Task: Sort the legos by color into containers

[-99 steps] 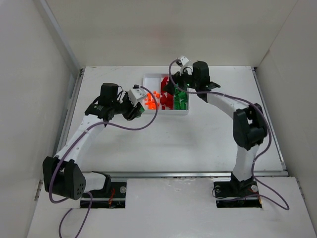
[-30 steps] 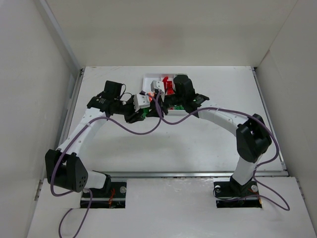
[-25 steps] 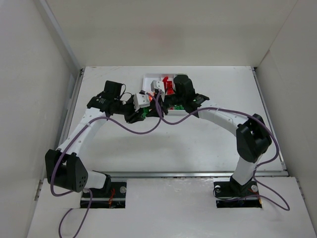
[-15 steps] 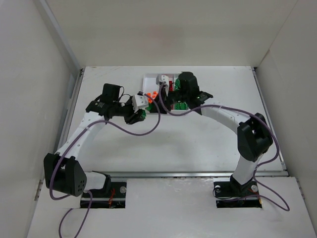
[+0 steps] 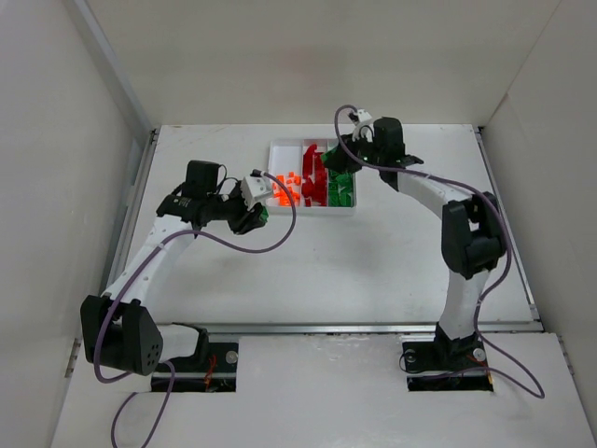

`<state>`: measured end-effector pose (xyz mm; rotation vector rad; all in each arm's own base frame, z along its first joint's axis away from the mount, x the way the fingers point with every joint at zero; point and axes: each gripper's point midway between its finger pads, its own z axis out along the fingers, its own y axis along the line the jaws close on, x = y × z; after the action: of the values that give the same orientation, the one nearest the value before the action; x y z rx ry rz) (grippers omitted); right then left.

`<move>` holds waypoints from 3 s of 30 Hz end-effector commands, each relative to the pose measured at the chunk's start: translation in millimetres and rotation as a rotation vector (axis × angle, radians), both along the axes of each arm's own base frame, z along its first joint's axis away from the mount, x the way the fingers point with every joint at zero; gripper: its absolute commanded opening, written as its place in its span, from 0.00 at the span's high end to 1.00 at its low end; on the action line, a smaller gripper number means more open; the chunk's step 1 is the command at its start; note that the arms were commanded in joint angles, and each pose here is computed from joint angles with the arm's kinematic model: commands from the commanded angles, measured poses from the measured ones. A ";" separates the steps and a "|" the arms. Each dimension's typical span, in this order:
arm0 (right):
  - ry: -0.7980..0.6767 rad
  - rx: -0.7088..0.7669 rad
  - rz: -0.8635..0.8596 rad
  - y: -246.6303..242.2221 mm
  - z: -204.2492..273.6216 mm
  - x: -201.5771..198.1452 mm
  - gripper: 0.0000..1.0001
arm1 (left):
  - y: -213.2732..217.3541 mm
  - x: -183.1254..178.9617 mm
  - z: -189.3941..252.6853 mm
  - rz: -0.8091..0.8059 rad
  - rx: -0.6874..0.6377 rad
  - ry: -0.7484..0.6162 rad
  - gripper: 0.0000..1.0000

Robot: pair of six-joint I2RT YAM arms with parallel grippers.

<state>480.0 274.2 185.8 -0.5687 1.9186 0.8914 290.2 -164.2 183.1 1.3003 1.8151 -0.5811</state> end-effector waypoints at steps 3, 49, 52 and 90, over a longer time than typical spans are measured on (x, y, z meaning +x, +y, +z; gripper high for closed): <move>0.112 -0.008 -0.330 -46.1 -34.6 68.5 0.88 | -0.1 4.6 14.7 0.030 -0.033 -0.043 1.00; -0.707 -0.084 0.825 150.6 94.7 -201.3 0.40 | -17.4 -21.3 42.9 -0.285 0.021 -0.146 1.00; -0.694 -0.066 0.847 157.8 93.5 -204.4 0.43 | -17.4 -21.3 42.9 -0.285 0.021 -0.146 1.00; -0.583 -0.072 0.534 52.2 99.4 -139.2 1.00 | 12.6 -13.3 0.1 -0.111 0.120 -0.077 1.00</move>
<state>292.3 386.2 247.3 -1.4522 1.2265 0.9962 279.2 -197.0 208.7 1.5320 1.5269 -0.6115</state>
